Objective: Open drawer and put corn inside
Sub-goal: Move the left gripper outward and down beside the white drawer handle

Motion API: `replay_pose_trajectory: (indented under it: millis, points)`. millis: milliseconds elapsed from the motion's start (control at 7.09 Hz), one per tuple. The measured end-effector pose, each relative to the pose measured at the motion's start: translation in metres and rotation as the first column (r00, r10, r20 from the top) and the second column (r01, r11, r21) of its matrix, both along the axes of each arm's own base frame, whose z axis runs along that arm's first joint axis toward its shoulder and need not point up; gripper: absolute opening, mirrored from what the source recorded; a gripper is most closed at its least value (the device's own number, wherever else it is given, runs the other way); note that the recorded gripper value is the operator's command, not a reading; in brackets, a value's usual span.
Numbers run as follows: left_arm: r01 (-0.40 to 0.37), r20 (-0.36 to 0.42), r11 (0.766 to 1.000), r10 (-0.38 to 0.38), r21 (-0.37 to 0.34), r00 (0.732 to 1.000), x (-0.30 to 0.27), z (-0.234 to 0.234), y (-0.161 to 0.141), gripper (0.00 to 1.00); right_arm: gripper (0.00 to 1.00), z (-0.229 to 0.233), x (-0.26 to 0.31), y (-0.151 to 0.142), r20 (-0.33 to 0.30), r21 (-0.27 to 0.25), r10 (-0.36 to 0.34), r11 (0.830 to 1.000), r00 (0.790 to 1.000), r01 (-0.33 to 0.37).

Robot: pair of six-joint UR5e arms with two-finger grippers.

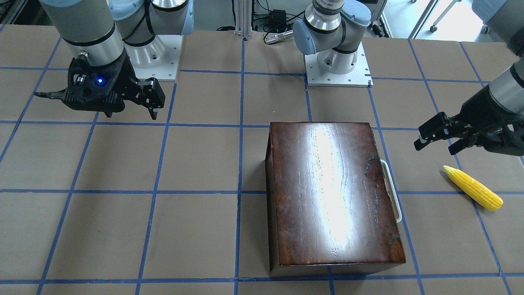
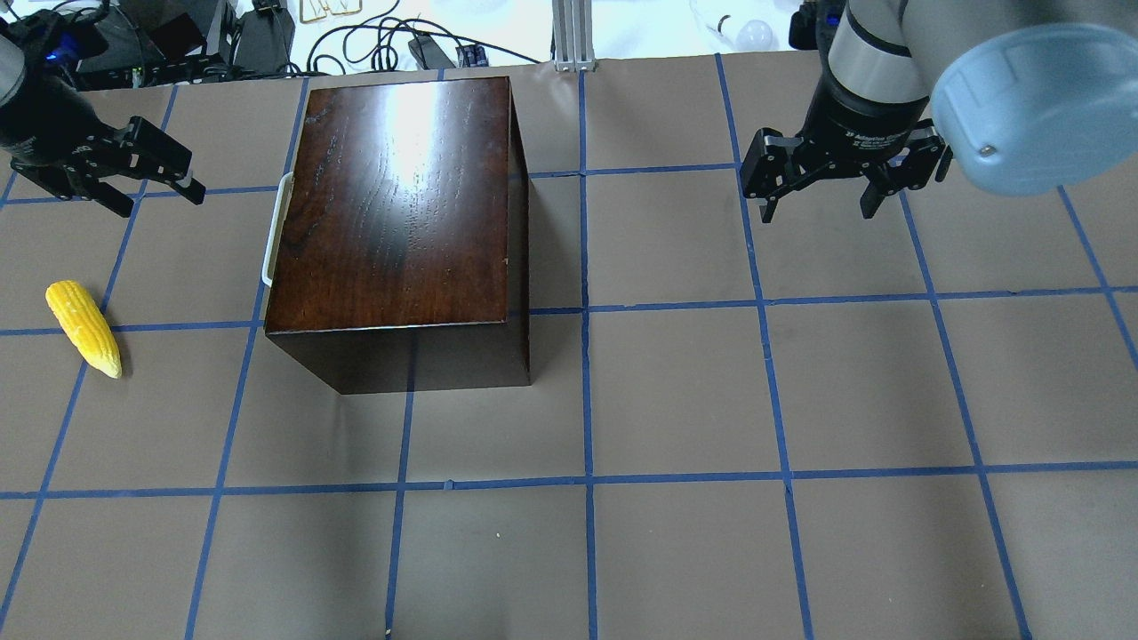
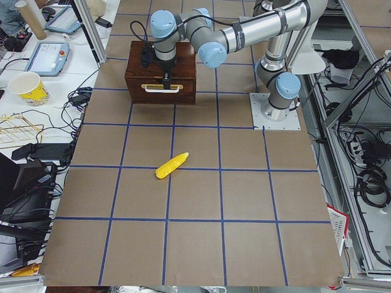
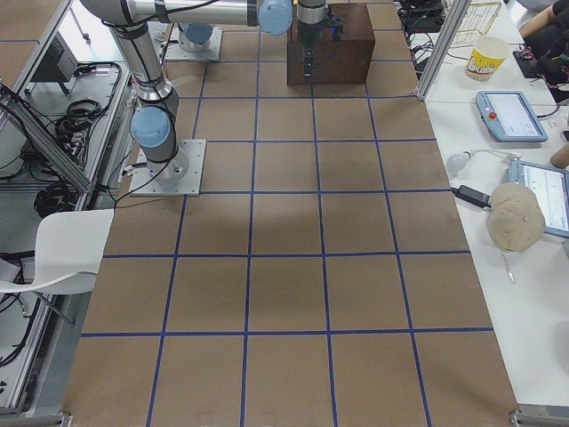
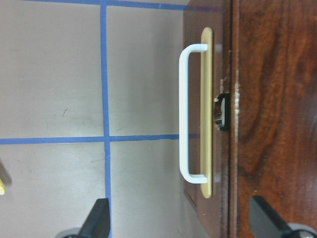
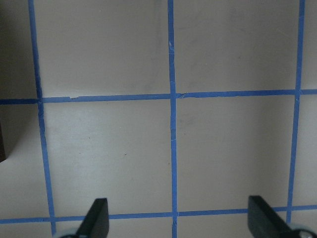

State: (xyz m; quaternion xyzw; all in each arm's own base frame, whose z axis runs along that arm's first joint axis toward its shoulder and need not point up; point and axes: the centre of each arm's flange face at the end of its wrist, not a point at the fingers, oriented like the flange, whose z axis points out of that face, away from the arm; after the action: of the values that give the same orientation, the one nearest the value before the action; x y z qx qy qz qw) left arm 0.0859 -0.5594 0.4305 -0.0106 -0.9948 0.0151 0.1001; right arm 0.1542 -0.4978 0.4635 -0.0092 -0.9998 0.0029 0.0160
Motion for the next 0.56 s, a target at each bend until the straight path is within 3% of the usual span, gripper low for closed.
replay_pose_trajectory:
  millis: [564]
  points:
    - [0.077, -0.075, 0.997, -0.075, 0.02, 0.994, 0.011, -0.062, -0.032, 1.0, 1.0, 0.0, 0.0, 0.0, 0.0, 0.0, 0.0, 1.0, 1.0, 0.0]
